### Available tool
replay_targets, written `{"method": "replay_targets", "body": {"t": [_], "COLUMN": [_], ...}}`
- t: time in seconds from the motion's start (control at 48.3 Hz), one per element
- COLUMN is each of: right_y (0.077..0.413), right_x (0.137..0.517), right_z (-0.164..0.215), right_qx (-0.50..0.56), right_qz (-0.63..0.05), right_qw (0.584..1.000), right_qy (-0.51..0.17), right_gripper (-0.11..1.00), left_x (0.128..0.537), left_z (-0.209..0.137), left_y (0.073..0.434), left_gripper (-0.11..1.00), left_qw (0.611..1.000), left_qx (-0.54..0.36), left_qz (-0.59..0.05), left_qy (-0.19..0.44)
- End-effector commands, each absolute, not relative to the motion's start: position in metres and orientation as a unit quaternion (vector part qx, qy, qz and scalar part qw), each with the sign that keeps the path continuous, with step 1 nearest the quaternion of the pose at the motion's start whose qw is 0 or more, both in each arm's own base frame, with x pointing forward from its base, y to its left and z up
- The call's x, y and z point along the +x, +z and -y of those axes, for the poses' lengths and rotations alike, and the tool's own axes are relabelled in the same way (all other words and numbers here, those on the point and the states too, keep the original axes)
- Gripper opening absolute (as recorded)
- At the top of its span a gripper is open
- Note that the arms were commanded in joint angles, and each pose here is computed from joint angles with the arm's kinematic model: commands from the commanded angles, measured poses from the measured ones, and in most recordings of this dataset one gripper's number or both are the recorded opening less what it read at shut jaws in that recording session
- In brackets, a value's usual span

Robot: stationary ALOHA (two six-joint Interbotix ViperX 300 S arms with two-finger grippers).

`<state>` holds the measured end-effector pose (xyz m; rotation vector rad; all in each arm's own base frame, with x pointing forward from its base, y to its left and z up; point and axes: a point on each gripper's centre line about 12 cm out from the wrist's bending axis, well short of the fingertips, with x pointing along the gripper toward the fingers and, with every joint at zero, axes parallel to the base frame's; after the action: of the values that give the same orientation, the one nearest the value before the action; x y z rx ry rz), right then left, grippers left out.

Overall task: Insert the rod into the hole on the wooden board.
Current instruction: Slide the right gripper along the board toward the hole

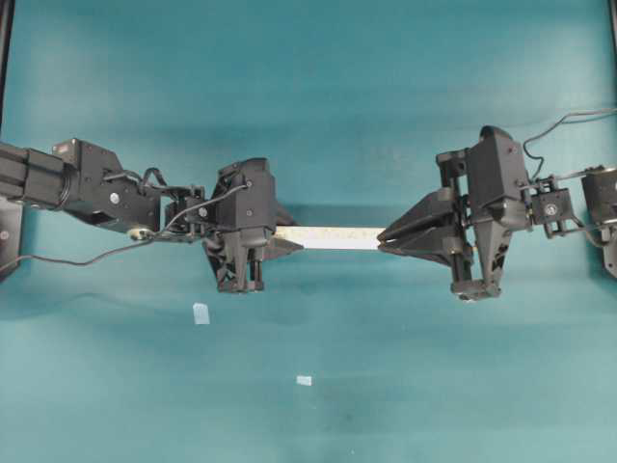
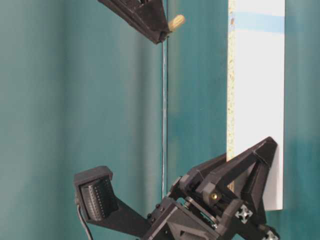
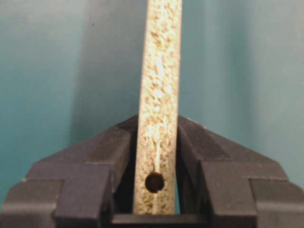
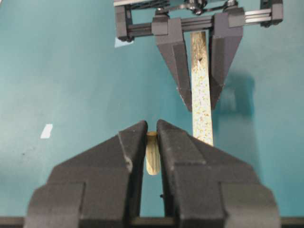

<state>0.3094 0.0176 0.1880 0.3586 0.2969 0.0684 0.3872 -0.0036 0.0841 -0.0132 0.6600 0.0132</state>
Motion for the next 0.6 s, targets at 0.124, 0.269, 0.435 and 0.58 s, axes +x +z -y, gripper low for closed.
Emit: {"method": "replay_targets", "body": {"t": [0.124,0.269,0.435,0.58], "right_y": [0.193,0.189,0.187,0.182], "right_x": [0.306,0.301,0.292,0.286], "right_z": [-0.015,-0.007,0.004,0.008], "right_qx": [0.179,0.178,0.17,0.169], "right_qz": [-0.129,-0.122,-0.077,-0.054], "right_qw": [0.975,0.976,0.982,0.984], "right_qy": [0.034,0.024,0.019,0.012], "right_gripper": [0.1,0.1,0.1,0.1], "left_x": [0.388,0.387,0.386,0.387], "left_z": [0.006,0.006,0.006,0.006], "left_y": [0.092,0.091,0.093,0.093], "left_gripper": [0.31,0.31,0.31,0.31], "left_qw": [0.949,0.947,0.947,0.946], "left_qx": [0.006,0.007,0.007,0.007], "left_qz": [-0.314,-0.321,-0.323,-0.323], "left_qy": [-0.001,-0.002,-0.002,-0.002]}}
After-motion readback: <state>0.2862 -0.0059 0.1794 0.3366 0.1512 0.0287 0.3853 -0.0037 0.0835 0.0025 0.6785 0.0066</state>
